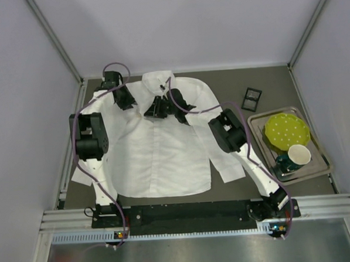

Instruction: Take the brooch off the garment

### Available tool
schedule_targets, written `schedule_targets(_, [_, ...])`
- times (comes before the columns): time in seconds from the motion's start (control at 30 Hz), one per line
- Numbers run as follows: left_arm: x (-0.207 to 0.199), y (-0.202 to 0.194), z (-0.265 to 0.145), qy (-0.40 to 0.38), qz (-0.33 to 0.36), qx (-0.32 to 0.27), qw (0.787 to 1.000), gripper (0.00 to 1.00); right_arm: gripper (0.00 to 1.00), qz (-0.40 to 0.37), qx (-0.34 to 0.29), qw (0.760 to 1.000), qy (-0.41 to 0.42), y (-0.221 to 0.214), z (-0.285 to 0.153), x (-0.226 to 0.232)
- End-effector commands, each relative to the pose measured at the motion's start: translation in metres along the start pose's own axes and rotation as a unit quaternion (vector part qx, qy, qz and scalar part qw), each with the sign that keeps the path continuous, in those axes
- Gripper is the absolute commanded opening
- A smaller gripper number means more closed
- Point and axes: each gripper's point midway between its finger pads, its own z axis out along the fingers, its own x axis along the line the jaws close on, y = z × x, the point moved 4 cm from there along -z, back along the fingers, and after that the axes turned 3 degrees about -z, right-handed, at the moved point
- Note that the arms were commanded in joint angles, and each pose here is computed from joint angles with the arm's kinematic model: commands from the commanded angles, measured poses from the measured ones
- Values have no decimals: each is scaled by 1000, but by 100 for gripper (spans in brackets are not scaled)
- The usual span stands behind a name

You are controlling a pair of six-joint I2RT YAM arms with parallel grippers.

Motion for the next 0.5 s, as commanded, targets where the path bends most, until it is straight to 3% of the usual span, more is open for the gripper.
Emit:
schedule_targets(0.0, [1, -1, -2, 37, -1, 18, 999, 34, 29, -23, -9, 999, 24, 6, 6, 22])
schedule_targets(0.47, [-4, -12, 9, 47, 10, 36, 998, 30, 29, -25, -10, 999, 20, 6, 5, 22])
